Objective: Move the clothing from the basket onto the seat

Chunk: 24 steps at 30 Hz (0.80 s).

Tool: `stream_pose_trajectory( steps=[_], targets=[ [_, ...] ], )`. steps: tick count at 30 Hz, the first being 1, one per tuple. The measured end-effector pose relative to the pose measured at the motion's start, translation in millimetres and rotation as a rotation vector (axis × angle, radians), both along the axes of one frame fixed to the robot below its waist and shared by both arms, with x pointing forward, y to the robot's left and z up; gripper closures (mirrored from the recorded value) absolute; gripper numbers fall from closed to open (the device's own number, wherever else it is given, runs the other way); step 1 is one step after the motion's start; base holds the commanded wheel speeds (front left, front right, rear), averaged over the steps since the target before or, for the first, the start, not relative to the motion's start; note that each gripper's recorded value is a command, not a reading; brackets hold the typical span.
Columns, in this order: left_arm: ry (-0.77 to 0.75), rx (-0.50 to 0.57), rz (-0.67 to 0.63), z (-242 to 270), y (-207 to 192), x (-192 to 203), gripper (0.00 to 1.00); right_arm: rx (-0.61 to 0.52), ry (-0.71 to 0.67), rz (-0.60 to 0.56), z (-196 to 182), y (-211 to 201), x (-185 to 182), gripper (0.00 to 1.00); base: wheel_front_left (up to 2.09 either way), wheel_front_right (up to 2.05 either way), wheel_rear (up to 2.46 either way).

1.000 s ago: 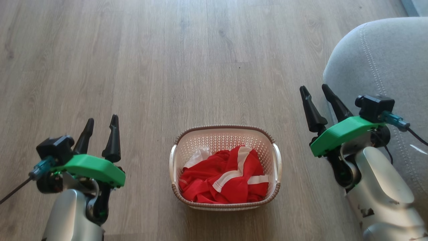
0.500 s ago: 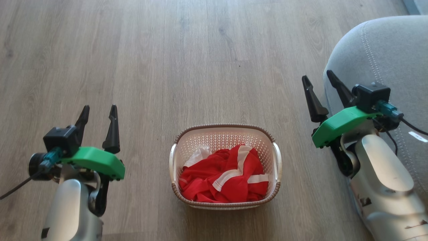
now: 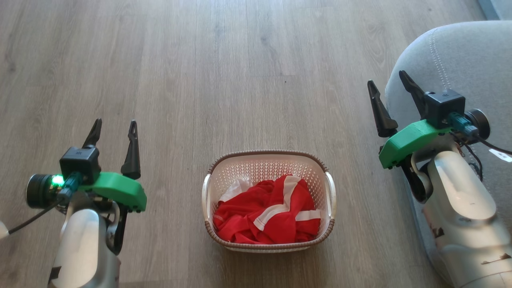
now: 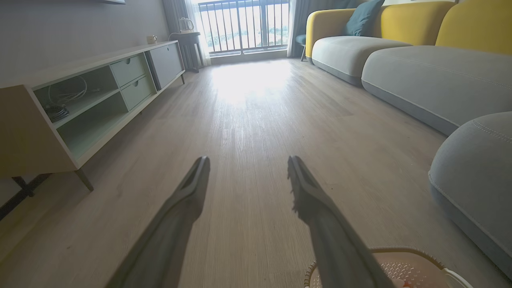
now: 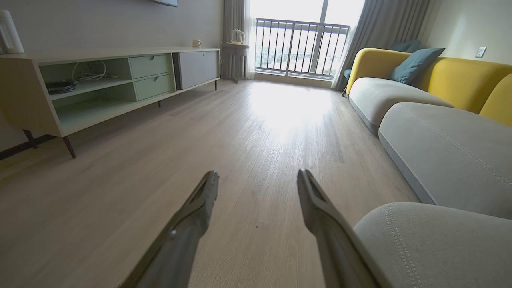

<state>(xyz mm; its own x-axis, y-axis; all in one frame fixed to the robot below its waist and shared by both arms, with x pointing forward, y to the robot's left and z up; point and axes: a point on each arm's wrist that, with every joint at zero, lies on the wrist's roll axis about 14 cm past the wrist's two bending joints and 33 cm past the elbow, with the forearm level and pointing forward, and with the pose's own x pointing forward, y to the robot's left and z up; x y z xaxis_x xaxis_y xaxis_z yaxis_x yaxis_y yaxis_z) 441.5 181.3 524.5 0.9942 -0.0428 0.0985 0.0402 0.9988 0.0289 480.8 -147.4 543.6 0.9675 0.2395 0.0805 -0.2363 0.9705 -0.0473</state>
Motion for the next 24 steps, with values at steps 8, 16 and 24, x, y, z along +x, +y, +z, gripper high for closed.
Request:
stream_pose_trajectory(
  steps=[8,16,24],
  targets=[
    [0.001,-0.003,0.022,0,5,0,0.00,0.002,-0.001,-0.024,1,-7,0,0.00,0.00,0.00,0.00],
    [0.002,-0.005,0.024,0,6,0,0.00,0.006,-0.002,-0.038,1,-10,0,0.00,0.00,0.00,0.00],
    [0.050,-0.052,0.014,-20,-1,6,0.00,0.013,0.003,-0.040,-6,-12,8,0.00,0.00,0.00,0.00]
  ],
)
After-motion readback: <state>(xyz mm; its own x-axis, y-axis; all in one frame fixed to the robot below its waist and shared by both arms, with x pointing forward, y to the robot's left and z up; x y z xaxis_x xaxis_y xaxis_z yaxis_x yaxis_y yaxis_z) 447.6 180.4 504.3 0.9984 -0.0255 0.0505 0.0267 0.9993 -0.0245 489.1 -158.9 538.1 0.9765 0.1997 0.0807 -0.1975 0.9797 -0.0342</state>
